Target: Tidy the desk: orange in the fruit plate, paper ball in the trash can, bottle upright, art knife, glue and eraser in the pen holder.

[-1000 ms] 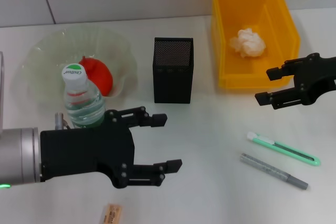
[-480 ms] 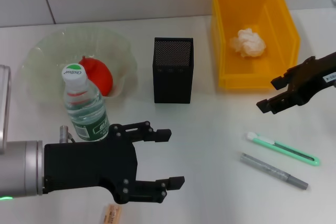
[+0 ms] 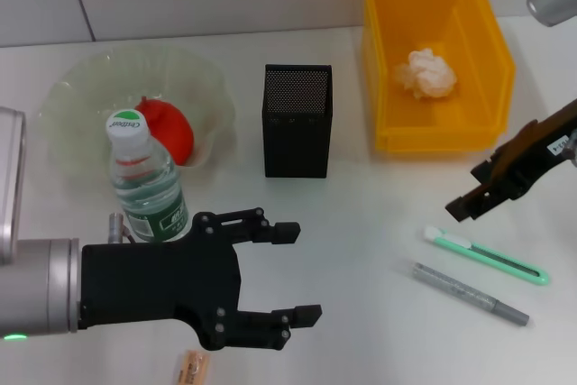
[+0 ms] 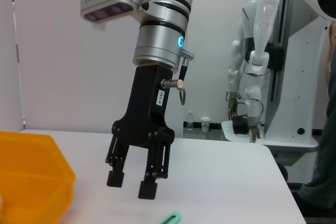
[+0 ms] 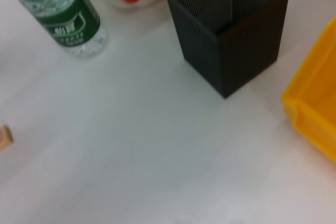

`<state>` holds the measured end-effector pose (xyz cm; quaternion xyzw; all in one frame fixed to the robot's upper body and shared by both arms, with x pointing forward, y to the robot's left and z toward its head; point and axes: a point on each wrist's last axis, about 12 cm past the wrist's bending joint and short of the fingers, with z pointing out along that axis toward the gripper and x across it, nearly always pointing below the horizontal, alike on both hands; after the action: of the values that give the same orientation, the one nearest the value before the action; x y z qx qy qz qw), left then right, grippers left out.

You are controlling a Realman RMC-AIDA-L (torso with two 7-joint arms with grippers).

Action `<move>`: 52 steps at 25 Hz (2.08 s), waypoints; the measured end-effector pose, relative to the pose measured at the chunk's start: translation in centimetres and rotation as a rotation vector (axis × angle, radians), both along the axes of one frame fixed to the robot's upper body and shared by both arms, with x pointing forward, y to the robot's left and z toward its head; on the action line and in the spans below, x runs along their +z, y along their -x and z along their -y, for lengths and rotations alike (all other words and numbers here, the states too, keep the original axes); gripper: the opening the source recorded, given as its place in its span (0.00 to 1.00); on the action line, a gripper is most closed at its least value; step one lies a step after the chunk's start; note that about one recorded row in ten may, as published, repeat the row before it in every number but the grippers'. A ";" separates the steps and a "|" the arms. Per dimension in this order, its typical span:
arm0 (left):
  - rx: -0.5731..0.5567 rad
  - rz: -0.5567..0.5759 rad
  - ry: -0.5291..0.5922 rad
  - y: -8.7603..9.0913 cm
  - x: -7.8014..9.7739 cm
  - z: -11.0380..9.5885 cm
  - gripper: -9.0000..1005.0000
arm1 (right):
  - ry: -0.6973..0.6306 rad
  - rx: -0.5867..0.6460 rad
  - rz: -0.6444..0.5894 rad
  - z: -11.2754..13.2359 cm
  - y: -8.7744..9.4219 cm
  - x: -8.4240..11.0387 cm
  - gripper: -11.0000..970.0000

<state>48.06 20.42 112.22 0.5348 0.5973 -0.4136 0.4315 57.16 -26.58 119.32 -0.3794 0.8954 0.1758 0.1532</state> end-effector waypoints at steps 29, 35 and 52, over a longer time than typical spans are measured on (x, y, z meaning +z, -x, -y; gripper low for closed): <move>-0.037 0.001 -0.001 -0.7 0.2 0.7 0.81 | 0.283 0.256 -0.024 -2.5 -0.3 -0.7 0.78; -0.041 0.004 -0.001 -0.8 0.3 0.8 0.81 | 0.311 0.268 -0.011 -2.6 -0.5 -1.4 0.78; -0.036 -0.021 -0.002 -0.7 -0.4 0.6 0.81 | 0.335 0.275 0.000 -3.6 -1.2 -3.4 0.78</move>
<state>48.72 19.83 111.85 0.5416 0.5923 -0.4264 0.4172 58.38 -23.00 115.96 -0.5183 0.8518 0.0436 0.0626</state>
